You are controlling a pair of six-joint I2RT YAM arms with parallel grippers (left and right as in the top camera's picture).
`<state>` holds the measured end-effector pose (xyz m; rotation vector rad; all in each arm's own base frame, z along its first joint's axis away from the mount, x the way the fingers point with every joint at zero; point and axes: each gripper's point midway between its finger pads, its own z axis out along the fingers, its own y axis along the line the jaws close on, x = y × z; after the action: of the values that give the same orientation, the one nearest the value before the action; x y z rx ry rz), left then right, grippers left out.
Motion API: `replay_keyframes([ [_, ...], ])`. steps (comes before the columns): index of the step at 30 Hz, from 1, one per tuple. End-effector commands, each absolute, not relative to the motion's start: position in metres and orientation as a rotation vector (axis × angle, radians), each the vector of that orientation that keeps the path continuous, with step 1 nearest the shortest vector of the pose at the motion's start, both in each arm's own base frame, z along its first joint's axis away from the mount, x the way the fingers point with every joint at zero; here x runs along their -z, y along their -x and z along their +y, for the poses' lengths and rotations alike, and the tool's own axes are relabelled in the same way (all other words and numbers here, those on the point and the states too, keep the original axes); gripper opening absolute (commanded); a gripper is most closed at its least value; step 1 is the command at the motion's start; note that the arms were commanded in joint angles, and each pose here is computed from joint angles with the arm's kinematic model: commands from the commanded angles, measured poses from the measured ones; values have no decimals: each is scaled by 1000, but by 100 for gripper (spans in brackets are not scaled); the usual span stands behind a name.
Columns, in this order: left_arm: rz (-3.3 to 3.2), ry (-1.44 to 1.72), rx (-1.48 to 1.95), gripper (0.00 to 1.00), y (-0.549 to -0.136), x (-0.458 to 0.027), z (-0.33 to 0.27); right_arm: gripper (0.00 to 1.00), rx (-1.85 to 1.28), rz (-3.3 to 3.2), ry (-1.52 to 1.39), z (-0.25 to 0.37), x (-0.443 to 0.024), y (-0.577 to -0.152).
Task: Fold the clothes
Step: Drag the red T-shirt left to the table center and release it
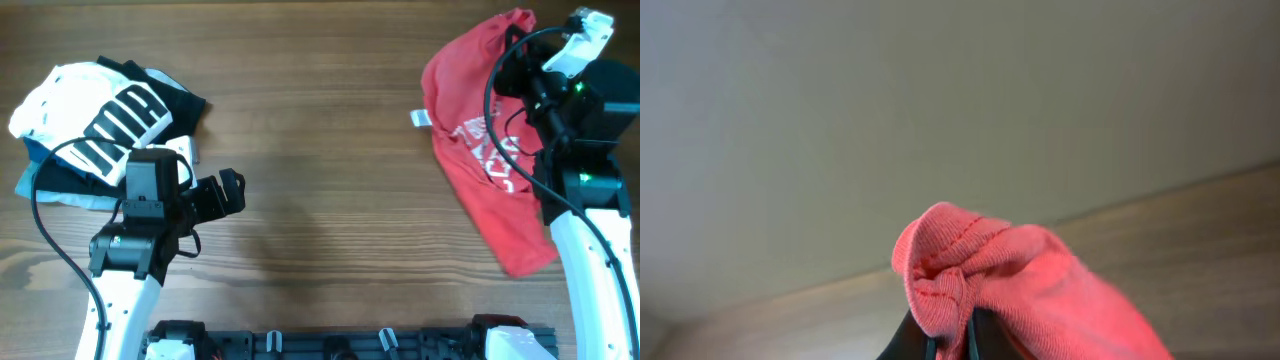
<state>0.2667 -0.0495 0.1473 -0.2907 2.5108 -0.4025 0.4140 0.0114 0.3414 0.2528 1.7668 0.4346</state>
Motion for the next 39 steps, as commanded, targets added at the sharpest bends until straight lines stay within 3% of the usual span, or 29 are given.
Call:
replay_keyframes([
  [1,2488,299,415,100,-271,-155,-49,4,-516,1821,-186,38,-338,-406],
  [8,2486,298,415,100,-271,-155,-49,4,-524,1861,-58,81,-329,-404],
  [13,2487,299,415,100,-271,-155,-49,4,-583,1813,-4,116,-324,-428],
  [18,2487,299,415,100,-271,-155,-49,4,-747,1600,29,168,-347,-458],
  [22,2488,299,415,100,-271,-155,-49,8,-700,1727,-35,159,-298,-488],
  [23,2488,299,415,100,-271,-155,-49,25,-668,1756,-44,151,-289,-491],
  [24,2488,299,415,100,-271,-155,-49,50,-623,1793,-59,139,-279,-493],
  [25,2488,299,415,100,-271,-155,-49,98,-574,1833,-72,122,-270,-493],
  [29,2488,299,415,100,-271,-154,-49,99,-421,2014,-239,39,-250,-464],
  [35,2489,299,415,100,-271,-154,-49,99,-81,2421,-649,-63,-188,-343],
  [39,2489,299,415,100,-271,-154,-49,81,-43,2682,-680,-58,-139,-291],
])
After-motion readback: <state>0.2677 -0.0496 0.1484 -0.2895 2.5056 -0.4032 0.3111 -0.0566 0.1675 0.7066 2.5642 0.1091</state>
